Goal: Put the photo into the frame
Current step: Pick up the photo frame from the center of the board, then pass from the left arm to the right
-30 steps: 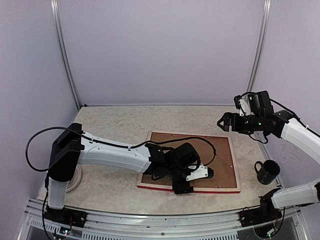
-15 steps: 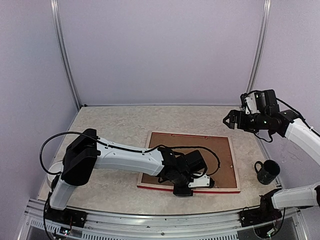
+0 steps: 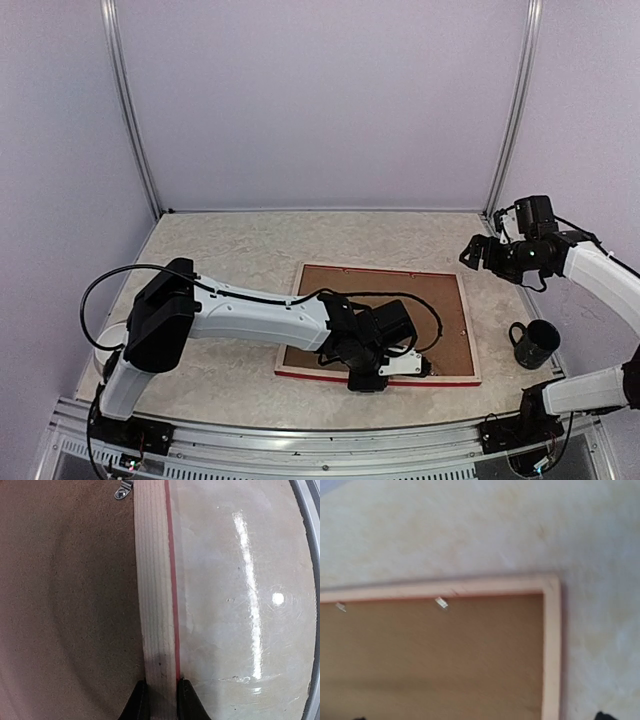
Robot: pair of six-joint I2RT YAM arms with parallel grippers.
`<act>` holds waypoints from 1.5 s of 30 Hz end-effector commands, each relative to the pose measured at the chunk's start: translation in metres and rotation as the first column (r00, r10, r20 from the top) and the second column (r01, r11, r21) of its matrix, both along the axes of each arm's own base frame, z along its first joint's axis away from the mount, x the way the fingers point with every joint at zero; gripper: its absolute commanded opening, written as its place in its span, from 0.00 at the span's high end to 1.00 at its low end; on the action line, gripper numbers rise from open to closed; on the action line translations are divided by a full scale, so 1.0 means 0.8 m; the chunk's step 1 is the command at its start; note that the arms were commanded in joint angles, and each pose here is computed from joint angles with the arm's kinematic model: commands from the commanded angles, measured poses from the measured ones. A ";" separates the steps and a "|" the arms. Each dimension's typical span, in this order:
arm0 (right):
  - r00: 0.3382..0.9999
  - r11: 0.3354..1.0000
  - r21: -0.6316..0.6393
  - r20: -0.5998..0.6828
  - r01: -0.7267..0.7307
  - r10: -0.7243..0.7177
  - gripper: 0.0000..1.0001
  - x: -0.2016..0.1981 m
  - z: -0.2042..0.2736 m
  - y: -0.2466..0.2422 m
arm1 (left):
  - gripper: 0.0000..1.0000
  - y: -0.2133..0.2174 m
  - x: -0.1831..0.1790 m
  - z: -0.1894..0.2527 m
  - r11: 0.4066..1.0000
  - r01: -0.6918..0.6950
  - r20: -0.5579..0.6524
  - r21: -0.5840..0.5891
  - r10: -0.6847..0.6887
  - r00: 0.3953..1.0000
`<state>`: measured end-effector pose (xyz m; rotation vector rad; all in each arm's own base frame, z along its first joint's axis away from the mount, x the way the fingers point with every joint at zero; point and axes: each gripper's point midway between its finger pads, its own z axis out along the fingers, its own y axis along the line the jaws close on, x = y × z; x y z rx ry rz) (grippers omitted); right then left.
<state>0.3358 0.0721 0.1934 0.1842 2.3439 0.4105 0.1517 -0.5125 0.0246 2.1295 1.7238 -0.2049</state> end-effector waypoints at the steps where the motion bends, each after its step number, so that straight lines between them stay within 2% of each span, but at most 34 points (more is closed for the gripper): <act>1: 0.998 0.997 0.074 -0.064 0.010 -0.005 0.01 -0.004 -0.037 -0.005 | 1.00 0.013 0.010 -0.014 0.999 -0.021 -0.021 0.037 0.022 1.000; 5: 0.997 0.995 0.099 -0.071 0.024 -0.017 0.01 -0.009 -0.040 -0.012 | 1.00 0.005 0.031 0.017 0.997 -0.073 -0.012 -0.039 0.073 0.997; 12: 0.987 0.964 0.266 -0.150 -0.008 0.050 0.01 -0.022 -0.078 0.010 | 1.00 -0.004 0.053 0.069 0.982 -0.111 -0.022 -0.155 0.109 0.994; 18: 0.973 0.933 0.361 -0.215 0.002 0.081 0.01 -0.033 -0.107 0.024 | 1.00 -0.007 0.061 0.082 0.978 -0.124 -0.004 -0.168 0.125 0.992; 27: 0.940 0.913 0.407 -0.320 0.024 0.118 0.01 -0.050 -0.141 0.034 | 1.00 -0.012 0.078 0.110 0.964 -0.154 0.003 -0.219 0.159 0.987; 35: 0.924 0.905 0.420 -0.368 0.068 0.101 0.01 -0.059 -0.155 0.020 | 1.00 -0.008 0.095 0.125 0.956 -0.183 0.034 -0.231 0.196 0.980; 45: 0.899 0.849 0.528 -0.380 0.016 0.219 0.02 -0.075 -0.173 0.044 | 1.00 -0.008 0.101 0.138 0.953 -0.183 0.051 -0.243 0.201 0.978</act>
